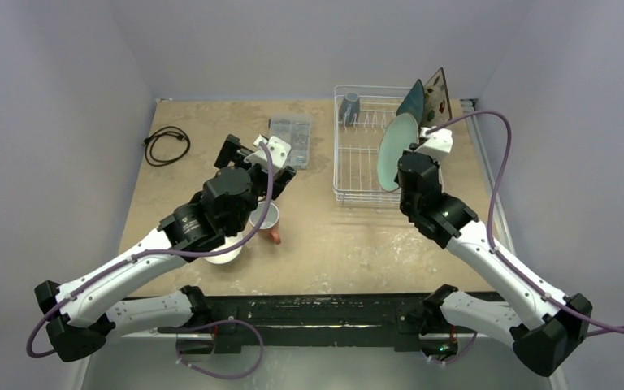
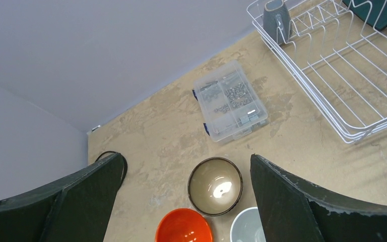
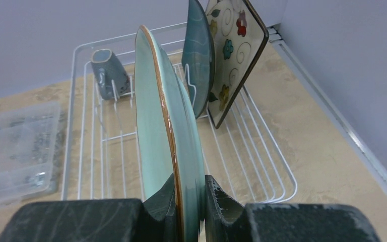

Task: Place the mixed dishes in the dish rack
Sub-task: Insert the plate into the dish rack.

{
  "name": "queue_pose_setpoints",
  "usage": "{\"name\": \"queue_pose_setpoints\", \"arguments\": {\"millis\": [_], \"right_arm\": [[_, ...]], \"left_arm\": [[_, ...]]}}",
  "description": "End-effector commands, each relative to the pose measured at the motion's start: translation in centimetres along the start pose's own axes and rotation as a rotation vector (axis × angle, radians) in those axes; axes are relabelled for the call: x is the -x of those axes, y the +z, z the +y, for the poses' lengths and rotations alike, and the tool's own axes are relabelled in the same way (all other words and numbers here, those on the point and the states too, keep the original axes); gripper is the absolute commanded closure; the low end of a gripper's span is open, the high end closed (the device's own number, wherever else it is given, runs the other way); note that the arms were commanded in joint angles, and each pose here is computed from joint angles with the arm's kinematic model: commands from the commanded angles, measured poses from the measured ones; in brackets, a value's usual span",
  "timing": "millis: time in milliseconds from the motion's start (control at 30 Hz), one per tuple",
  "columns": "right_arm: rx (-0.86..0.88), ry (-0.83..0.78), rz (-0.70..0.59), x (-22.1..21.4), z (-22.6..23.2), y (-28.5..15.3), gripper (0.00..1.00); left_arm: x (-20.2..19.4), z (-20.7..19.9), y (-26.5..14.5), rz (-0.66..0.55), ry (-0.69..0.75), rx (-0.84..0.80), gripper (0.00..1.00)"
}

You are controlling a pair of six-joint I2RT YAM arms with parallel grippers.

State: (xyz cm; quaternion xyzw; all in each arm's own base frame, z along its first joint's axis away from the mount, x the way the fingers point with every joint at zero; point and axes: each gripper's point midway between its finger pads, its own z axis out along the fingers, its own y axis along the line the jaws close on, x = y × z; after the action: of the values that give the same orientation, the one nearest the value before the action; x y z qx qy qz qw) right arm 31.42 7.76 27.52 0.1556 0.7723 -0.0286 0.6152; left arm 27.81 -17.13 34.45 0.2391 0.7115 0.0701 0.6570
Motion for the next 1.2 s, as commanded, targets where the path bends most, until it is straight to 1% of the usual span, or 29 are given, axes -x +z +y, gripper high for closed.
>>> {"name": "queue_pose_setpoints", "arguments": {"millis": [0,133,300,367,567,667,800,967,1167], "right_arm": [[-0.085,0.075,-0.204,7.4,0.4,0.4,1.00],[-0.143,0.014,-0.233,8.4,1.0,1.8,1.00],[-0.182,-0.050,-0.242,9.4,2.3,4.8,1.00],[-0.207,-0.092,-0.235,9.2,2.5,6.8,1.00],[-0.252,-0.143,-0.198,9.6,1.7,12.8,1.00],[-0.232,-0.229,-0.176,9.6,2.7,15.0,1.00],[-0.292,-0.335,-0.168,9.5,3.1,17.1,1.00],[-0.330,-0.422,-0.148,7.8,3.1,19.3,1.00],[-0.328,-0.462,-0.112,5.4,3.6,21.4,1.00]], "left_arm": [[0.7,0.4,0.2,-0.022,-0.034,0.025,0.05],[0.5,-0.1,0.4,-0.013,-0.033,0.012,0.05],[0.1,-0.1,0.8,-0.001,-0.006,0.030,0.05],[0.2,-0.2,0.8,-0.003,-0.008,0.028,0.05],[0.3,-0.5,0.9,-0.012,-0.005,0.014,0.06],[0.1,-0.2,1.1,-0.013,0.012,0.037,0.06],[0.1,-0.2,1.2,-0.015,0.009,0.034,0.06],[0.0,-0.6,1.4,-0.014,0.006,0.018,0.06],[-0.2,-0.7,1.7,-0.004,0.018,0.018,0.06]]}}
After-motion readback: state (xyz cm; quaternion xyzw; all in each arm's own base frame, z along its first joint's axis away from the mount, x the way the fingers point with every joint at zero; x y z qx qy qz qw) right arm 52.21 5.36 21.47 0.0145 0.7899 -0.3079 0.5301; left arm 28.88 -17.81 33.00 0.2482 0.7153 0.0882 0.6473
